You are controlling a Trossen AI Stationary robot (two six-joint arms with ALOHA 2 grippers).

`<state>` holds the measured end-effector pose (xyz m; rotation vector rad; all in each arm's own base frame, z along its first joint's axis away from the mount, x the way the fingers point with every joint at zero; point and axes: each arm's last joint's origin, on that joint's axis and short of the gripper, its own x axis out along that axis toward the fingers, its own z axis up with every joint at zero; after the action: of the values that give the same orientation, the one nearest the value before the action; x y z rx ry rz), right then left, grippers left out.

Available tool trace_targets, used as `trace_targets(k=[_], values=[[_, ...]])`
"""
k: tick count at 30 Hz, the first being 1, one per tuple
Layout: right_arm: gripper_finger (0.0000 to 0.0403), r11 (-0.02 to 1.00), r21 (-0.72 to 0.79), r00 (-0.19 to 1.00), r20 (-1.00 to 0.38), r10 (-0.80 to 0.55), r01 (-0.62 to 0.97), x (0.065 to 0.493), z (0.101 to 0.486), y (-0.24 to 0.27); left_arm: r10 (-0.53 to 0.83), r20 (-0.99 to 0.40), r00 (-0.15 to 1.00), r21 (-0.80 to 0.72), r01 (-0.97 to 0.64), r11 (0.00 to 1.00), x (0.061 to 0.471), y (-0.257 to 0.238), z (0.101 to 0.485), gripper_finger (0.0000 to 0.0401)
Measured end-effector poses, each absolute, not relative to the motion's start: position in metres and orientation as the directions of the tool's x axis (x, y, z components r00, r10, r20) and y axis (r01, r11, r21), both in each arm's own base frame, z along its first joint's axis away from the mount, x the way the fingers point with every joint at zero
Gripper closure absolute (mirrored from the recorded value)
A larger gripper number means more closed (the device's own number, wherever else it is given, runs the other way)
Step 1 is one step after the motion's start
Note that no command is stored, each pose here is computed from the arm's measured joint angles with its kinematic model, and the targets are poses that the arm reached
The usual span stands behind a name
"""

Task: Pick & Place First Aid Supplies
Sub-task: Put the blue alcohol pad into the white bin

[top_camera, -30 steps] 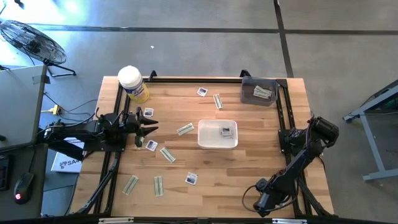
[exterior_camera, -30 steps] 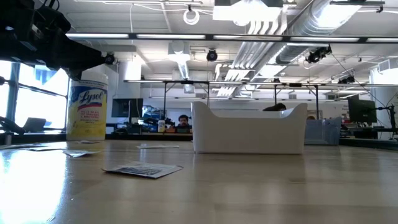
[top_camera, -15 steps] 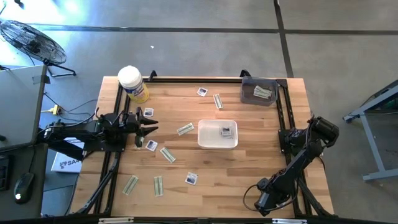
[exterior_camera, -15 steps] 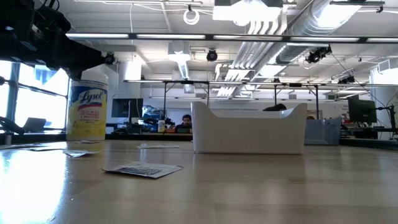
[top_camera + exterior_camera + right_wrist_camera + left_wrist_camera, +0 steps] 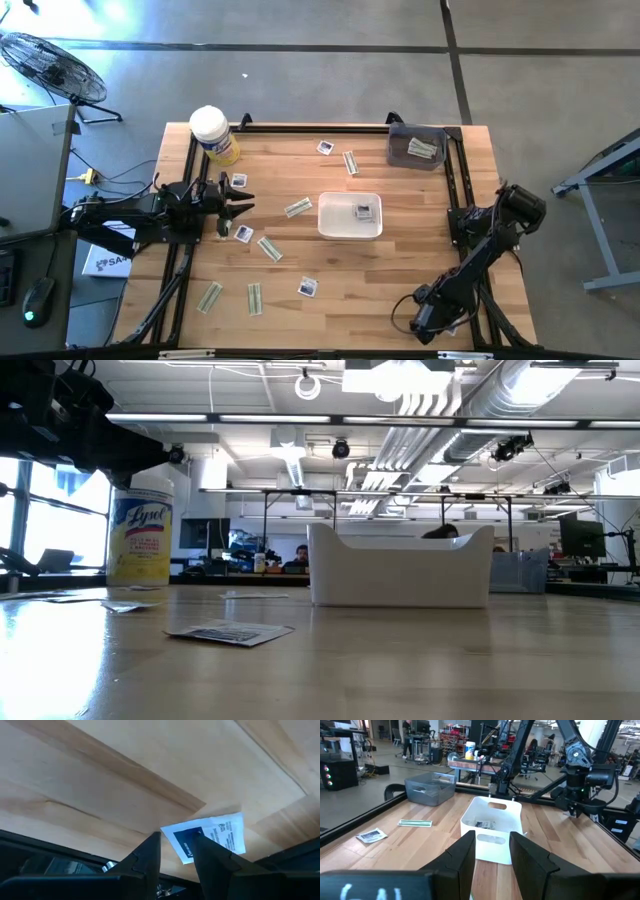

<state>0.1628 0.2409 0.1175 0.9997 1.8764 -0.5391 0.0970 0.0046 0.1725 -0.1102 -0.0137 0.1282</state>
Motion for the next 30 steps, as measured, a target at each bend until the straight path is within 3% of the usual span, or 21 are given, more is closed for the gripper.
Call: trace_targets(k=[13, 22, 30], values=[[0.0339, 0.561, 0.027, -0.240, -0.886, 0.398, 0.828, 0.158, 0.103, 0.228, 0.128, 0.006, 0.992, -0.110, -0.127, 0.986, 0.097, 0.005, 0.172, 0.0282], [0.0395, 0.588, 0.026, -0.259, -0.881, 0.396, 0.809, 0.161, 0.106, 0.231, 0.128, 0.006, 0.992, -0.111, -0.127, 0.986, 0.097, 0.005, 0.172, 0.0282], [0.0401, 0.624, -0.008, -0.258, -0.915, 0.311, 0.781, 0.174, 0.126, 0.233, 0.128, 0.006, 0.992, -0.110, -0.127, 0.986, 0.097, 0.005, 0.172, 0.0282]])
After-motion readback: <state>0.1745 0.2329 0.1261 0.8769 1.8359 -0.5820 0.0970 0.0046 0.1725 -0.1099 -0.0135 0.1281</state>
